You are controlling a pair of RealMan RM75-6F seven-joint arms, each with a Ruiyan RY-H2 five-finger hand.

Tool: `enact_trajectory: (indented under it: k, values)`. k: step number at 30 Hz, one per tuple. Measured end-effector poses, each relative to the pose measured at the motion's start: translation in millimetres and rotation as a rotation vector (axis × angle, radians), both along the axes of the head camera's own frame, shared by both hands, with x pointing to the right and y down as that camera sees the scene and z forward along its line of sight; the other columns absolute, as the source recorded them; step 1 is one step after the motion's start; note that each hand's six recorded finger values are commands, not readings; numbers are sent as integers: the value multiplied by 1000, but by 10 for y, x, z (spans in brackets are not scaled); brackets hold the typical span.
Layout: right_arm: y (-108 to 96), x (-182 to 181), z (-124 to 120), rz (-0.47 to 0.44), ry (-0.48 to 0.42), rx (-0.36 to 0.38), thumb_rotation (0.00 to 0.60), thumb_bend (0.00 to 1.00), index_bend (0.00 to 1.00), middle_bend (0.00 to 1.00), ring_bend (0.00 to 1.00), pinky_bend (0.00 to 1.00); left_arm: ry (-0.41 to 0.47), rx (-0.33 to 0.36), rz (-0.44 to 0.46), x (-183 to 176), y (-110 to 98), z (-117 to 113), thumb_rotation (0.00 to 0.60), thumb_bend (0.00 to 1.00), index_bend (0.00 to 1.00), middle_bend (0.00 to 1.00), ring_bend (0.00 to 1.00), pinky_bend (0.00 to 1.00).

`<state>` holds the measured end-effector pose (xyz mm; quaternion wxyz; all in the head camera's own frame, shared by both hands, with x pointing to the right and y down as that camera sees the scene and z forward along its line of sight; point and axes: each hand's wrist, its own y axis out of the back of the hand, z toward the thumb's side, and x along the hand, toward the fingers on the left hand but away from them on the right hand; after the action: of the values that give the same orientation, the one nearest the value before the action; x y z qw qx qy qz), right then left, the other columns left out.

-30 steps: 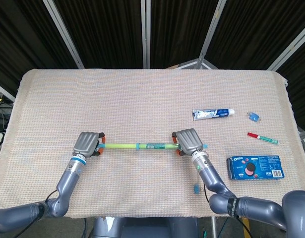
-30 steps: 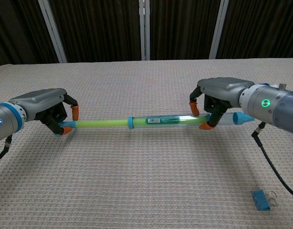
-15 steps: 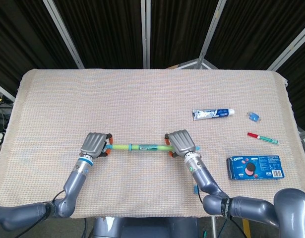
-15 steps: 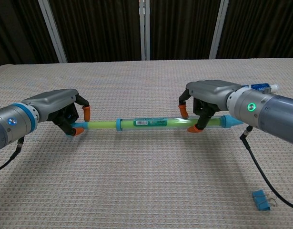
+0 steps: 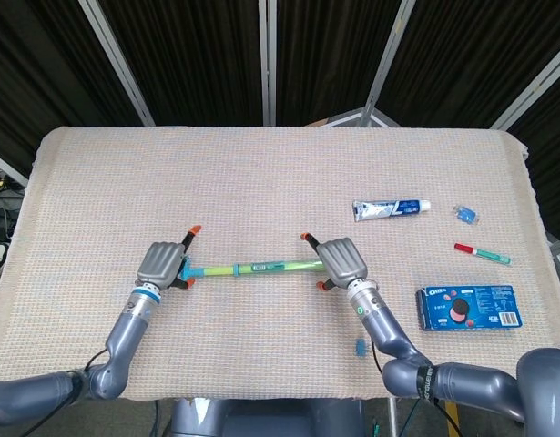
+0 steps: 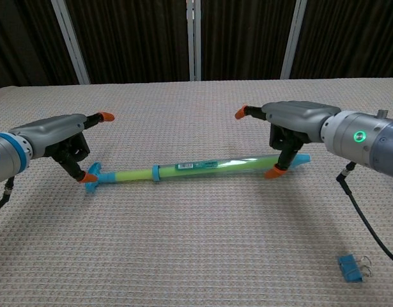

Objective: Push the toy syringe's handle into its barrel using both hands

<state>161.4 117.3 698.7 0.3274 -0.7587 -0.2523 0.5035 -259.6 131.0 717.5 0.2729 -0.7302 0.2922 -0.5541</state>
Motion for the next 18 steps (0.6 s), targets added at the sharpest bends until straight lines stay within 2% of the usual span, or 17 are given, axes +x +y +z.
enact_trajectory:
  k: [7, 9, 11, 12, 14, 16, 17, 18]
  values:
    - [-75, 359, -312, 20, -9, 91, 600, 0, 10, 954, 988, 1000, -23, 74, -56, -419, -103, -268, 600, 212, 0, 831, 799, 956]
    - [-88, 498, -428, 22, -15, 133, 600, 0, 29, 903, 944, 1000, -25, 109, -79, -591, -118, -402, 600, 212, 0, 763, 735, 882]
    - [-91, 674, -584, 19, -30, 187, 600, 0, 42, 824, 872, 987, -18, 154, -98, -787, -118, -577, 600, 198, 0, 605, 595, 683]
    - [-88, 757, -658, 17, -35, 213, 600, 0, 46, 757, 816, 944, -16, 174, -105, -875, -111, -657, 600, 180, 0, 526, 525, 585]
    - [-66, 953, -835, 15, -45, 276, 600, 0, 48, 630, 707, 807, -14, 214, -120, -1072, -67, -839, 600, 77, 0, 207, 240, 256]
    - [-25, 1176, -993, 31, -44, 332, 600, 0, 48, 414, 480, 539, -20, 237, -127, -1235, 22, -994, 600, 9, 0, 26, 51, 63]
    - [1, 1288, -1058, 43, -40, 352, 600, 0, 45, 332, 386, 440, -25, 241, -127, -1297, 71, -1053, 600, 0, 0, 0, 5, 16]
    - [36, 1410, -1121, 57, -31, 370, 600, 0, 33, 209, 240, 289, -34, 241, -126, -1357, 127, -1108, 600, 0, 0, 0, 0, 2]
